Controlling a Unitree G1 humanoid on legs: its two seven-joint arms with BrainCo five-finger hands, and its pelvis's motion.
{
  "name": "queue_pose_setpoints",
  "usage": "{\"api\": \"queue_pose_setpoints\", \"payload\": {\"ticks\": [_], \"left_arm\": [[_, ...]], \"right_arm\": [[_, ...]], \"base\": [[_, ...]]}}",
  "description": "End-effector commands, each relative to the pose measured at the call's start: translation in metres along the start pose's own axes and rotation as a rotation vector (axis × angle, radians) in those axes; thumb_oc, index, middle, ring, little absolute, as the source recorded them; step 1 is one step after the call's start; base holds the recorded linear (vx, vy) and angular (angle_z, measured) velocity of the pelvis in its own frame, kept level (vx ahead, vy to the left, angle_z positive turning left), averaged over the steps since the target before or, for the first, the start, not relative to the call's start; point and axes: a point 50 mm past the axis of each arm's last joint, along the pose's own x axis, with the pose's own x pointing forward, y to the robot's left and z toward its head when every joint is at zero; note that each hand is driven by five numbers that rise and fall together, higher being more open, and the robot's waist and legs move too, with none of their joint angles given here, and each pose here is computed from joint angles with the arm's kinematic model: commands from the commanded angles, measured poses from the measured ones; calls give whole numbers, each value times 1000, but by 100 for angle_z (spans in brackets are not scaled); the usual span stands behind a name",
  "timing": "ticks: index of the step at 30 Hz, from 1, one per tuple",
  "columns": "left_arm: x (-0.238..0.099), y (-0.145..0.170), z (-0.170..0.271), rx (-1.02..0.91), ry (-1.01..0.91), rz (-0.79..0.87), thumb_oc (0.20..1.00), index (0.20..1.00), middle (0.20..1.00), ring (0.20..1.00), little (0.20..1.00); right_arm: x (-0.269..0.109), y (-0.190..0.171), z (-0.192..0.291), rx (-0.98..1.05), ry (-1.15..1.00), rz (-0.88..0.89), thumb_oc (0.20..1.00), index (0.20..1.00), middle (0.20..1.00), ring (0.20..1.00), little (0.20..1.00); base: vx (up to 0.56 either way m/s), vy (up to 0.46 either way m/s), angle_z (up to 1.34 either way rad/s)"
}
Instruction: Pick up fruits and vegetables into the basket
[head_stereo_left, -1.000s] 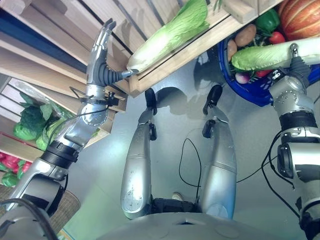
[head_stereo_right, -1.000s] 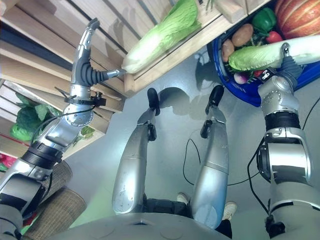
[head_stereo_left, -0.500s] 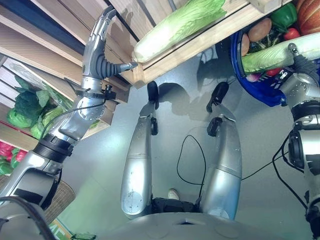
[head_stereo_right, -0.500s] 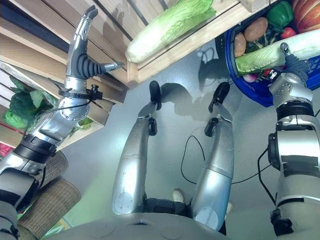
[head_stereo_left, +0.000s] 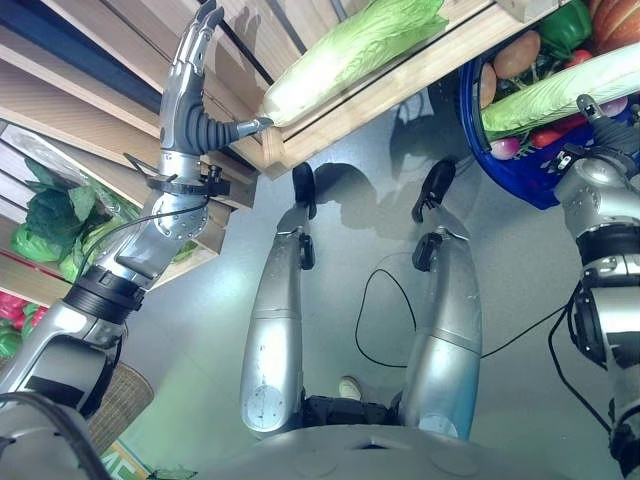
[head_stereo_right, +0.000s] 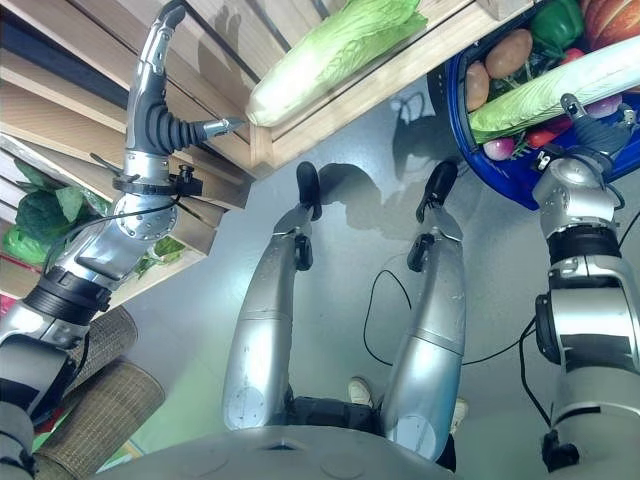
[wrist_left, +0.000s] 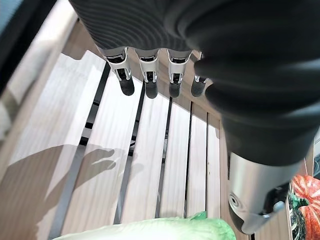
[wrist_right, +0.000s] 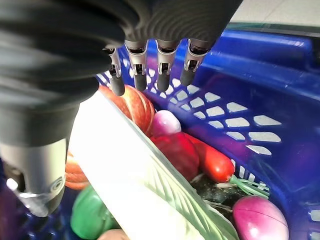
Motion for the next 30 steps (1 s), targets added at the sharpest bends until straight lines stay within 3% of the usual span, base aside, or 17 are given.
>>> {"api": "queue_pose_setpoints", "payload": {"ticks": [1, 10, 15, 17, 30], "left_arm": [[-9, 6, 5, -5, -7, 94, 1000, 1000, 1000, 1000, 1000], [-22, 9, -11, 72, 143, 86, 1000, 1000, 1000, 1000, 1000], [-28, 13, -23, 143, 220, 64, 1000, 1000, 1000, 1000, 1000], [-34, 14, -40, 198, 337, 43, 1000, 1000, 1000, 1000, 1000], [-55, -10, -79, 7, 685, -74, 1000, 1000, 1000, 1000, 1000]], "right_arm": [[-10, -18, -8, -15, -112, -49, 1000, 1000, 1000, 1000, 1000], [-82, -9, -12, -63, -437, 157, 1000, 1000, 1000, 1000, 1000], [-104, -11, 0, -93, -603, 258, 1000, 1000, 1000, 1000, 1000], [-114, -12, 13, -118, -705, 330, 1000, 1000, 1000, 1000, 1000], [-142, -4, 48, -177, -919, 574, 1000, 1000, 1000, 1000, 1000]], "base": [[-5, 72, -7], [-3, 101, -13], [-1, 123, -15], [1, 169, -25], [0, 84, -11]]}}
